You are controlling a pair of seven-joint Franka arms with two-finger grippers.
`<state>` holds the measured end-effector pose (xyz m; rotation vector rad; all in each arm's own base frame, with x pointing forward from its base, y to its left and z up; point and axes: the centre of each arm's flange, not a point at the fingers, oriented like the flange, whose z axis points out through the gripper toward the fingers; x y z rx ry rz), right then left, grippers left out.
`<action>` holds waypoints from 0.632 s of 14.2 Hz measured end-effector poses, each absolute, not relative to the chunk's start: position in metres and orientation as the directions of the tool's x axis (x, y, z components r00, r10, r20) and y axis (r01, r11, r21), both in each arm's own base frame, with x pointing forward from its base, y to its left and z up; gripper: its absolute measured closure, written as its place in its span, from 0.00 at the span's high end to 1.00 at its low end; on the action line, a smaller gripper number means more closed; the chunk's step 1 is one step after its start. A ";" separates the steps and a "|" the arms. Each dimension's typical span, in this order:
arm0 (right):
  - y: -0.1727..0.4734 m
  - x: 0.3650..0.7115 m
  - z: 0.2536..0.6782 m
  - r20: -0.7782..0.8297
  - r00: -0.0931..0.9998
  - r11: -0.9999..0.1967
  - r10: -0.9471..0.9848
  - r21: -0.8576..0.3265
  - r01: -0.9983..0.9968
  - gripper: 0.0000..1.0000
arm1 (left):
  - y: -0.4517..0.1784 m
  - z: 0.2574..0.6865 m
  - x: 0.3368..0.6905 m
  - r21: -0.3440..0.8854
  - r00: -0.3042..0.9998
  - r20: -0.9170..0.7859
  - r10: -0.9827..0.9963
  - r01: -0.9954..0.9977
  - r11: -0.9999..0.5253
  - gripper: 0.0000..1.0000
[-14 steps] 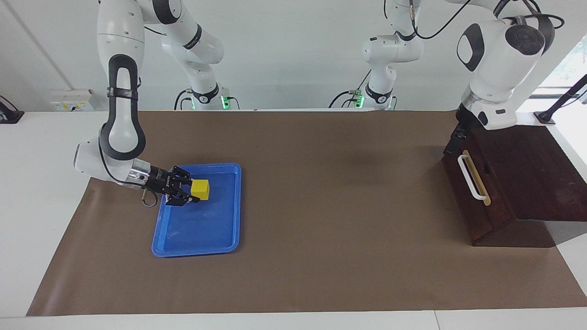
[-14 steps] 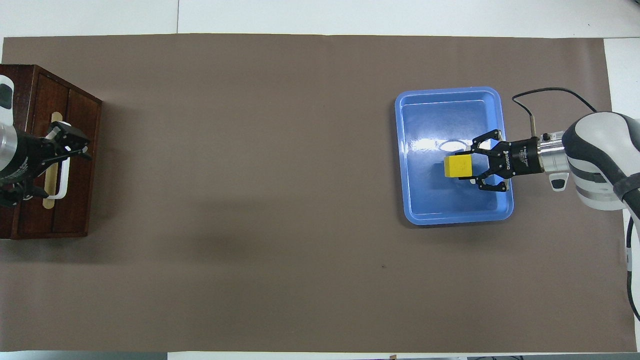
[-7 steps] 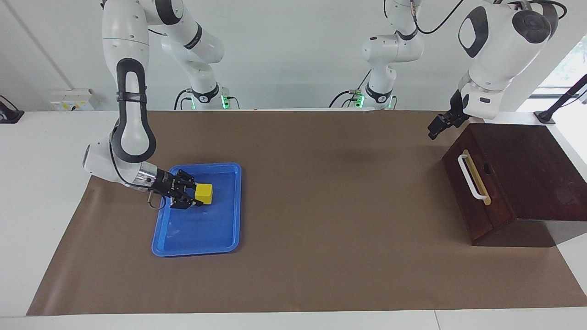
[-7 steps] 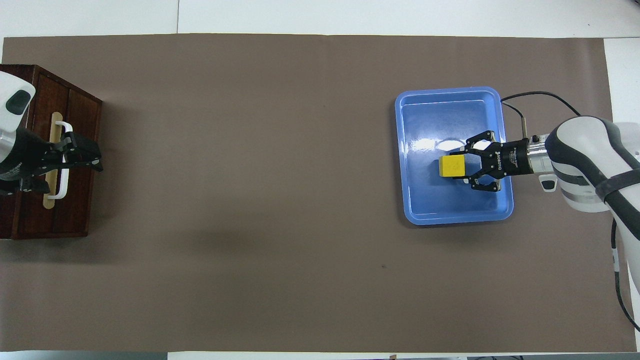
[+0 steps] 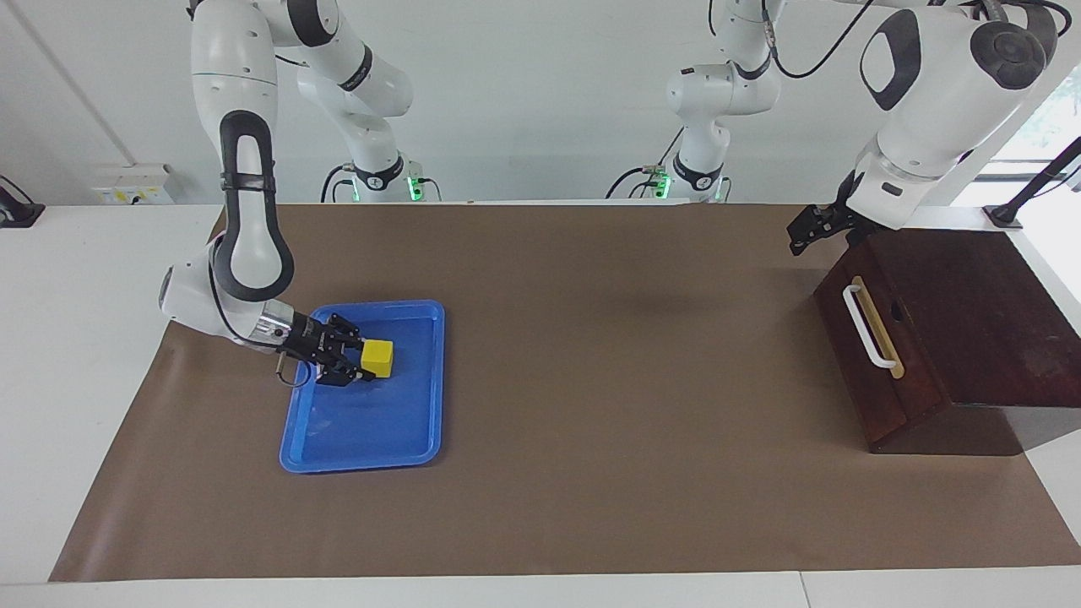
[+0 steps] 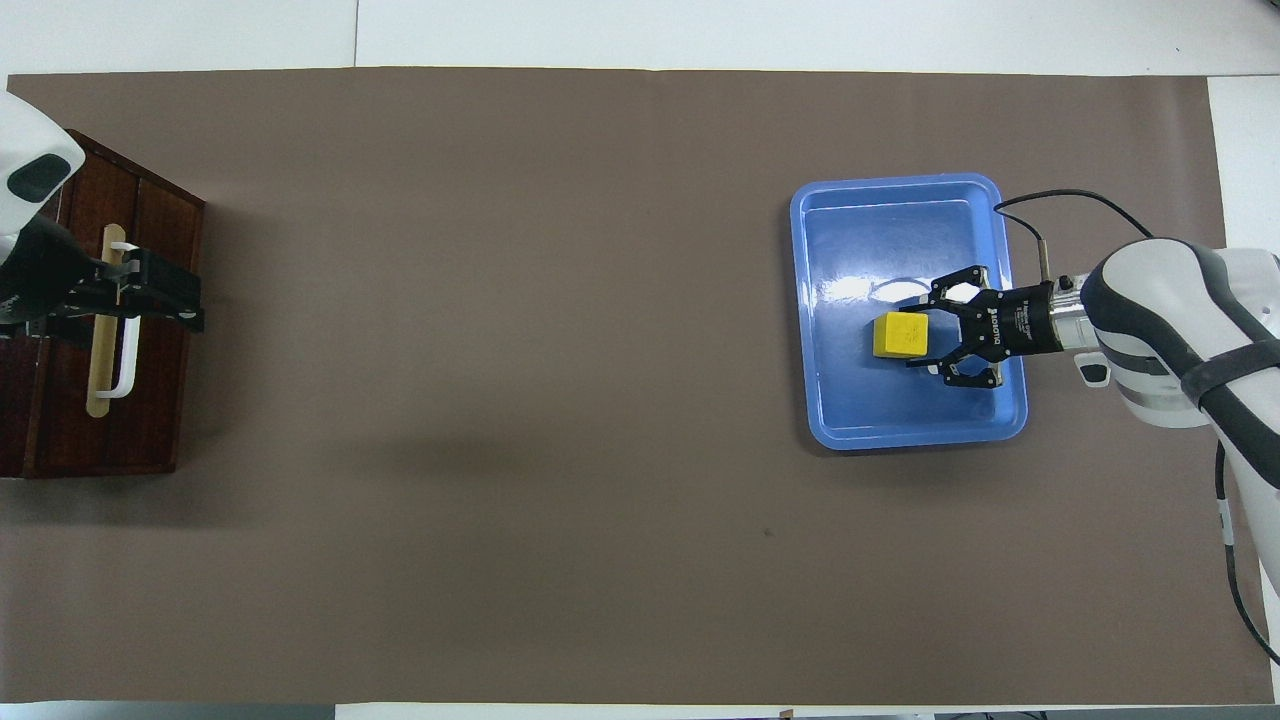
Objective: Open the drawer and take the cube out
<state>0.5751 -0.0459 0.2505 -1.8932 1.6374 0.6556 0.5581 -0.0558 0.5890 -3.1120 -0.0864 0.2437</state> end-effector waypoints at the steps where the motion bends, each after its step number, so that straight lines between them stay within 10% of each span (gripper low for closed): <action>1: -0.046 0.575 0.251 -0.671 0.147 -0.120 -0.727 -0.087 -0.989 0.84 | -0.057 0.591 0.554 -0.023 0.987 -0.152 0.050 0.047 -0.999 1.00; 3: -0.044 0.575 0.251 -0.669 0.157 -0.137 -0.727 -0.084 -0.987 1.00 | -0.058 0.593 0.547 -0.023 0.988 -0.152 0.042 0.039 -0.999 1.00; 9: -0.038 0.595 0.303 -0.697 0.170 -0.177 -0.696 -0.063 -0.982 1.00 | -0.064 0.586 0.550 -0.014 0.985 -0.166 -0.042 -0.045 -0.999 1.00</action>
